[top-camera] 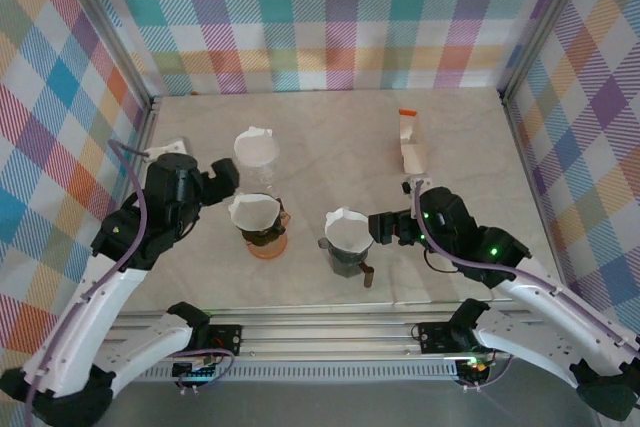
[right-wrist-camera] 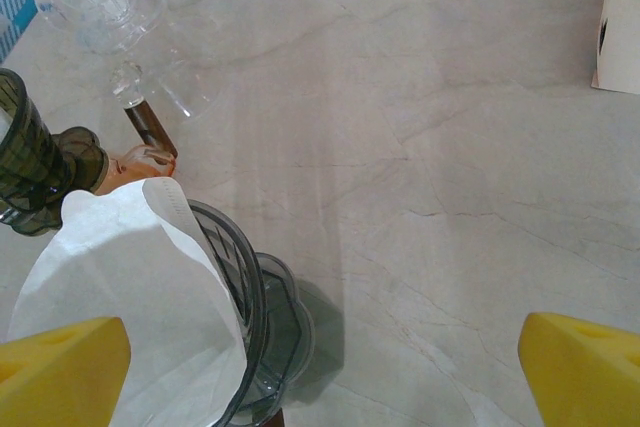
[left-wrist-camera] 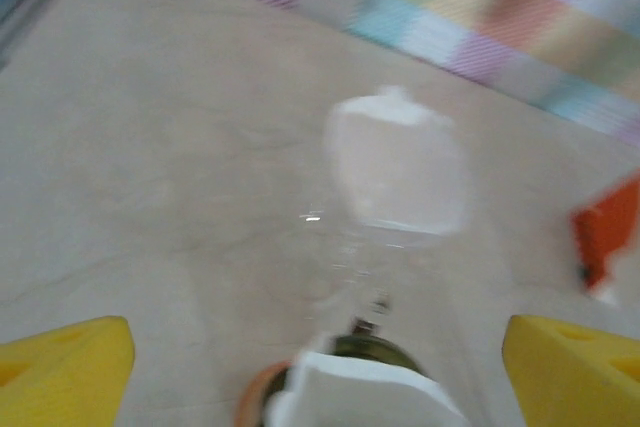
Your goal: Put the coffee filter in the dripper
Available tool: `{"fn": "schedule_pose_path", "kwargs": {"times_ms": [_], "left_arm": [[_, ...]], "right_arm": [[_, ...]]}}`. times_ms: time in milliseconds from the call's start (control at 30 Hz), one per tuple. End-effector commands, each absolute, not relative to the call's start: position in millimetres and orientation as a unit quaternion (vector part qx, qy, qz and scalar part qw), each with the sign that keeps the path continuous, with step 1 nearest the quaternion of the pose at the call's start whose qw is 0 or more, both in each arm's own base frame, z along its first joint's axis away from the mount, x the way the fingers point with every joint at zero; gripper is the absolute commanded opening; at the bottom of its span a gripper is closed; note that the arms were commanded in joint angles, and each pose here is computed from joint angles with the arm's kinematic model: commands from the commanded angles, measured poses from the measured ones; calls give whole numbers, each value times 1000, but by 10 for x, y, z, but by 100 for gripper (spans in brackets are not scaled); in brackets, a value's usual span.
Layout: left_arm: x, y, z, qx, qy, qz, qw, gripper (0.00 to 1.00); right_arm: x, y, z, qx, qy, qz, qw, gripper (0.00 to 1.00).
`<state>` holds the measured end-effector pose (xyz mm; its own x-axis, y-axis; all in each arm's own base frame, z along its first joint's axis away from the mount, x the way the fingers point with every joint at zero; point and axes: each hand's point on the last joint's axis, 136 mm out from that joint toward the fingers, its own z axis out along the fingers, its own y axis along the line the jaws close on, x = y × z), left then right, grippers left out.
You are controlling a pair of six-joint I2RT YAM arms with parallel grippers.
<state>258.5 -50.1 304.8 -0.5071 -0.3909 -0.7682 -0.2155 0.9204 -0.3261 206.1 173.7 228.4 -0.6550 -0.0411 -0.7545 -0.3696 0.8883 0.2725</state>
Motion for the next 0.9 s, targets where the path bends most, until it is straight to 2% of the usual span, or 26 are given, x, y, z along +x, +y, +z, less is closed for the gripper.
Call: {"fn": "schedule_pose_path", "kwargs": {"times_ms": [0,133,300,600,867], "left_arm": [[2558,-306,2521,-246,879,-118,391,82],[2496,-247,1691,-336,879,-166,294,70],[2459,-369,1082,-389,863,-213,242,59],[2434,-429,723,-404,863,-220,209,48],[2408,-475,606,-404,863,-229,197,48]], "right_arm": [[2064,1723,2330,-111,879,214,412,99],[2027,1693,2318,-109,875,220,417,99],[1995,1643,2356,-108,870,222,426,99],[1992,1574,2391,-103,867,214,437,99],[1996,1563,2372,-101,869,211,437,99]]}}
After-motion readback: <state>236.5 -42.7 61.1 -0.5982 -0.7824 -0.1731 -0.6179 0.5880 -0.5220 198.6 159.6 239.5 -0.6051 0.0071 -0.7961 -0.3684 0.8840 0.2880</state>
